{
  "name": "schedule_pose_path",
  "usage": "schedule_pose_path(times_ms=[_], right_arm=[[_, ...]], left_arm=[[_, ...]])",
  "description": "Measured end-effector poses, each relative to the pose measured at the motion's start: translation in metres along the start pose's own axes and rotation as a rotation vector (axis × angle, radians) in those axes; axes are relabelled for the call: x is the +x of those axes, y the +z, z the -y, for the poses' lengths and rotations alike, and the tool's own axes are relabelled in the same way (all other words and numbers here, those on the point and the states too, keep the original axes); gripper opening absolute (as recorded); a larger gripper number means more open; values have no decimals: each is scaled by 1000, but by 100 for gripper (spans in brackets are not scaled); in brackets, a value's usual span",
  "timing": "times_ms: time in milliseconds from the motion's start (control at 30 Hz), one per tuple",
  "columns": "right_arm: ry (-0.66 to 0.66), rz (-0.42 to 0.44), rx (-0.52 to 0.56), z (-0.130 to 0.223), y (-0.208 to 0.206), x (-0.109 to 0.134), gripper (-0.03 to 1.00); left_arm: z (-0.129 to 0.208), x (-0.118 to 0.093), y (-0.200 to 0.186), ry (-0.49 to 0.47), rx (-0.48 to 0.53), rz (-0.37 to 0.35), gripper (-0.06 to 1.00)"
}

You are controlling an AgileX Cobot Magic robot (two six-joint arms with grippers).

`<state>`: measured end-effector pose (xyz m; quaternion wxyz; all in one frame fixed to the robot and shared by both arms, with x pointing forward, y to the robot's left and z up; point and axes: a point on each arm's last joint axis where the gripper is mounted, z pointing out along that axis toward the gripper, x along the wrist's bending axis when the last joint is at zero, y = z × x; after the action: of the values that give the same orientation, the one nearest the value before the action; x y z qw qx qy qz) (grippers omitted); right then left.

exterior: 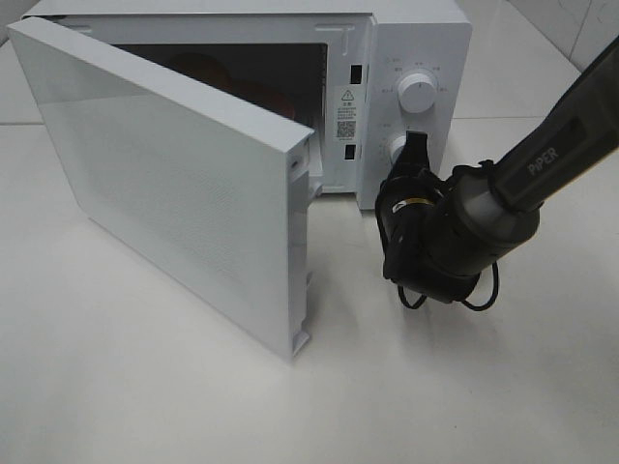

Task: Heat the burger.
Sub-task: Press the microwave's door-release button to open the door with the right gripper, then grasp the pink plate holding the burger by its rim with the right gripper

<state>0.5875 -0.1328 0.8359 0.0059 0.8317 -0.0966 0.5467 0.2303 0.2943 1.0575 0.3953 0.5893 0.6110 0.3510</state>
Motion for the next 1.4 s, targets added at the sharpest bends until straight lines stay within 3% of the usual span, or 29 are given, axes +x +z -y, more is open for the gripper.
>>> schedule_pose_path(times_ms=[500,867,1267,1400], right_arm=[[-10,11,3,1,0,0,1],[-82,78,49,-5,-5,8,1],[-292,131,133,-8,-29,24,1],[-443,186,195,-9,-42,28,1]], left_arm=[[0,0,0,0,0,0,99],[0,0,0,5,0,0,99],[0,0,0,0,0,0,99],[0,0,0,5,0,0,99]])
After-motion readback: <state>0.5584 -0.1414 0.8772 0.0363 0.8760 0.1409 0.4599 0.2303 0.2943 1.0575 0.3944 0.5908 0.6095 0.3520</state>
